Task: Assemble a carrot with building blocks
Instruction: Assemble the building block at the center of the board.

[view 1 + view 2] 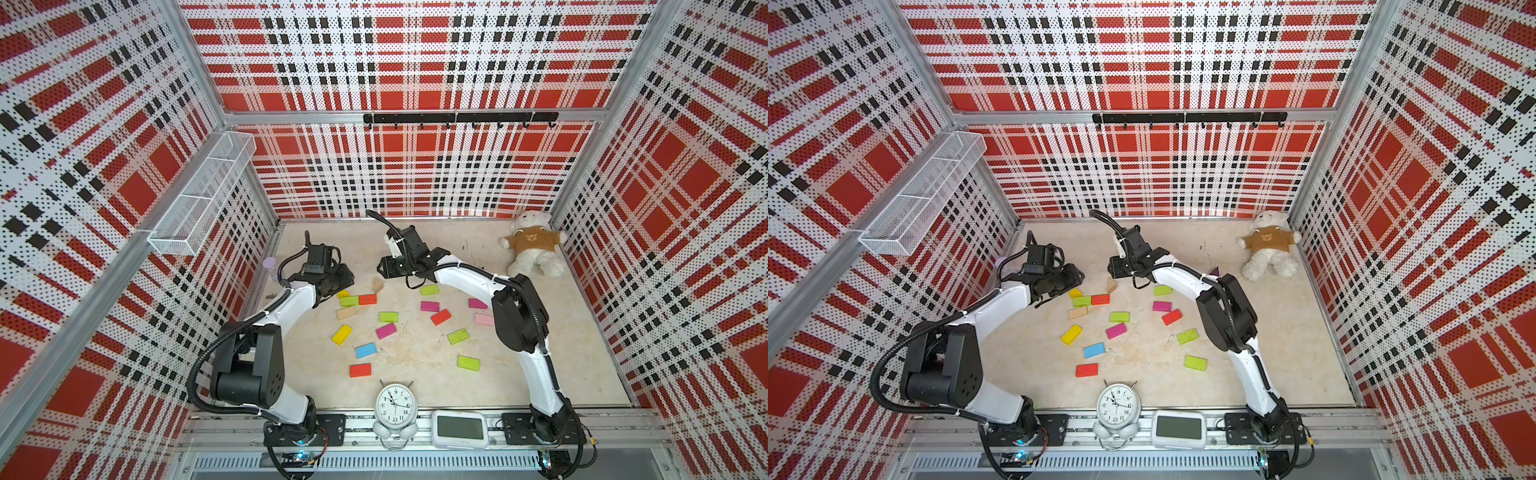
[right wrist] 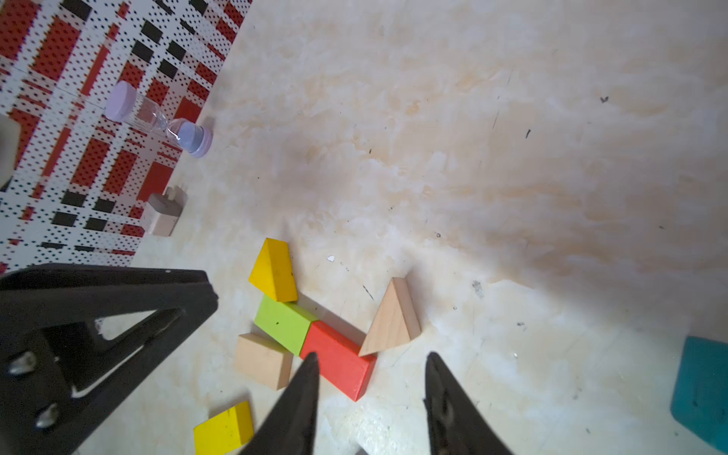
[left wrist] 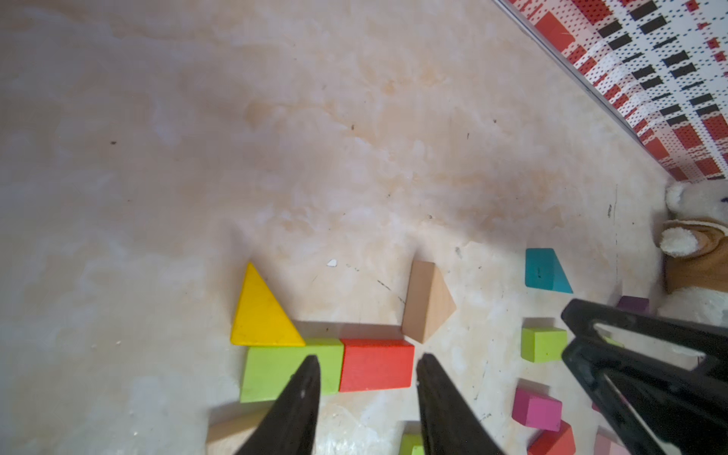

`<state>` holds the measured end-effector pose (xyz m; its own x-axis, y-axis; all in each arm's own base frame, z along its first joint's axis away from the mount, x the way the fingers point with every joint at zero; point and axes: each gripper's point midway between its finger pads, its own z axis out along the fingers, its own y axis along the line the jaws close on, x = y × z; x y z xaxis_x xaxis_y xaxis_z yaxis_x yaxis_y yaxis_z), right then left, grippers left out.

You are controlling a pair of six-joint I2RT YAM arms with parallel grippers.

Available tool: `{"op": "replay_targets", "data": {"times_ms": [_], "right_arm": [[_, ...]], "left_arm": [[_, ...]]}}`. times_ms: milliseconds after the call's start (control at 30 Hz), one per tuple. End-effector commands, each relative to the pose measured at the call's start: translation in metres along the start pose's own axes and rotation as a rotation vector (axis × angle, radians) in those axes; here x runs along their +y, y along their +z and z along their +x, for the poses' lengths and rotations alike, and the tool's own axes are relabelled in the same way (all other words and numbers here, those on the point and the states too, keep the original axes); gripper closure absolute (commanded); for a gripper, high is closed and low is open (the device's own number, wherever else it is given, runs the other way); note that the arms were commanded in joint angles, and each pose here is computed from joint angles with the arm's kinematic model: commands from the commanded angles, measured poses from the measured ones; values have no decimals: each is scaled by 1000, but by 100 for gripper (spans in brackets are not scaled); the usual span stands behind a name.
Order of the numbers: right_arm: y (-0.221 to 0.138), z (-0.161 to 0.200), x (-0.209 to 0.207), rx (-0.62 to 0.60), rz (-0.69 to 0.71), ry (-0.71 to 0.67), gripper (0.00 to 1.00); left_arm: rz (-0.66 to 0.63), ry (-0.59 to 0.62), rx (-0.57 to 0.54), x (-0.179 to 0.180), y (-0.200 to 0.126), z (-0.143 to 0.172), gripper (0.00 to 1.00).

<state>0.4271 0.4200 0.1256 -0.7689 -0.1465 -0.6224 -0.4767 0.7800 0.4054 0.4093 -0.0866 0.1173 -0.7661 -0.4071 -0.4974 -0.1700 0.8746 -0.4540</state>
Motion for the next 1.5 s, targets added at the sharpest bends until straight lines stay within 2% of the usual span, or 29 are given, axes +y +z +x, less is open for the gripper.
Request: {"op": "replay_targets", "data": {"times_ms": [0, 267, 533, 1000, 1467], "right_arm": [[3, 18, -8, 21, 15, -10, 76], [27, 56, -26, 99, 32, 24, 81], [50, 68, -20, 140, 15, 23, 81], [65, 66, -9, 151, -3, 15, 81], [60, 56, 4, 132, -29, 0, 80]], "left_arm": [[-18, 32, 31, -5, 12, 3, 58], [-13, 17, 69, -13, 41, 8, 61], [-10, 8, 74, -13, 48, 8, 61], [1, 9, 77, -16, 48, 11, 61], [1, 12, 96, -16, 53, 19, 61]]}}
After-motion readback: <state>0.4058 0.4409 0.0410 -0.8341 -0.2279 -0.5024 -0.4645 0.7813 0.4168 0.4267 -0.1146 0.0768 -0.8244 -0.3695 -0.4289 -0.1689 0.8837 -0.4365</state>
